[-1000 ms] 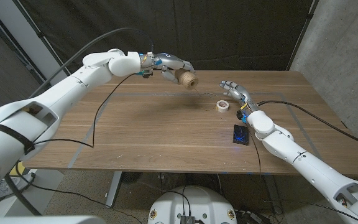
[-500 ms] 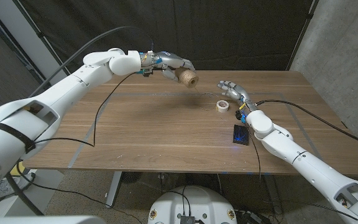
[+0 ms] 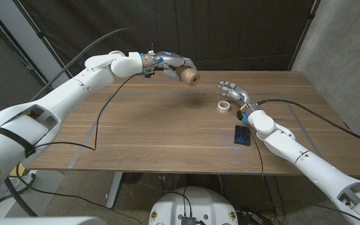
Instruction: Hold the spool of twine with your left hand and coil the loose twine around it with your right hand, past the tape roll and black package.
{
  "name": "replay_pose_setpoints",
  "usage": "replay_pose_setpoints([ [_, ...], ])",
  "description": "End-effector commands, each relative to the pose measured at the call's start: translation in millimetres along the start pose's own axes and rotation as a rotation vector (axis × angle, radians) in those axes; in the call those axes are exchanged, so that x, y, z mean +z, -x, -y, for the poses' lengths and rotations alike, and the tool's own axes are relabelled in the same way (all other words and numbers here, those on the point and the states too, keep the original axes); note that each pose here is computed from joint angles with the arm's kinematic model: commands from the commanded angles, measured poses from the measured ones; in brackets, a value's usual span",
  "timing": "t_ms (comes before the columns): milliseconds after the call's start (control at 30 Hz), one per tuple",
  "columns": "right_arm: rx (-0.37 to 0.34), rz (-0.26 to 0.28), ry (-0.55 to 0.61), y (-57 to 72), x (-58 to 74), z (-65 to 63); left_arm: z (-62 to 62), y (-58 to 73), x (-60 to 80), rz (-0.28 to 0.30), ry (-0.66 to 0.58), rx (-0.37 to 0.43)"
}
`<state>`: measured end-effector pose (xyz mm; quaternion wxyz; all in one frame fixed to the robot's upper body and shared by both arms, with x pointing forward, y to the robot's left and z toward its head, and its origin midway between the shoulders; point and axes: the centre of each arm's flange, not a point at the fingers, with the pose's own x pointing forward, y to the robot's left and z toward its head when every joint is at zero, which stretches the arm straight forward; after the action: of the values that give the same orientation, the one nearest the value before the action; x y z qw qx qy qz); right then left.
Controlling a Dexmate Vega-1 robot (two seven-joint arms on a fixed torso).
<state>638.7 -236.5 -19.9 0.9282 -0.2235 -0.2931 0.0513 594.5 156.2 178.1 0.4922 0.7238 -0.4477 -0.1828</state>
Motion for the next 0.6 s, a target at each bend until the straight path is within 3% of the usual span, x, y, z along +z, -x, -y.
replay_pose_setpoints([
  [33, 0.059, -0.001, 0.005, -1.7, -3.8, -1.9, 0.4, -5.2, -0.6, -0.036, 0.055, 0.052],
  [600, 0.105, 0.024, 0.018, -17.2, 5.5, -4.7, 1.0, -14.1, -5.5, -0.054, 0.086, 0.075],
])
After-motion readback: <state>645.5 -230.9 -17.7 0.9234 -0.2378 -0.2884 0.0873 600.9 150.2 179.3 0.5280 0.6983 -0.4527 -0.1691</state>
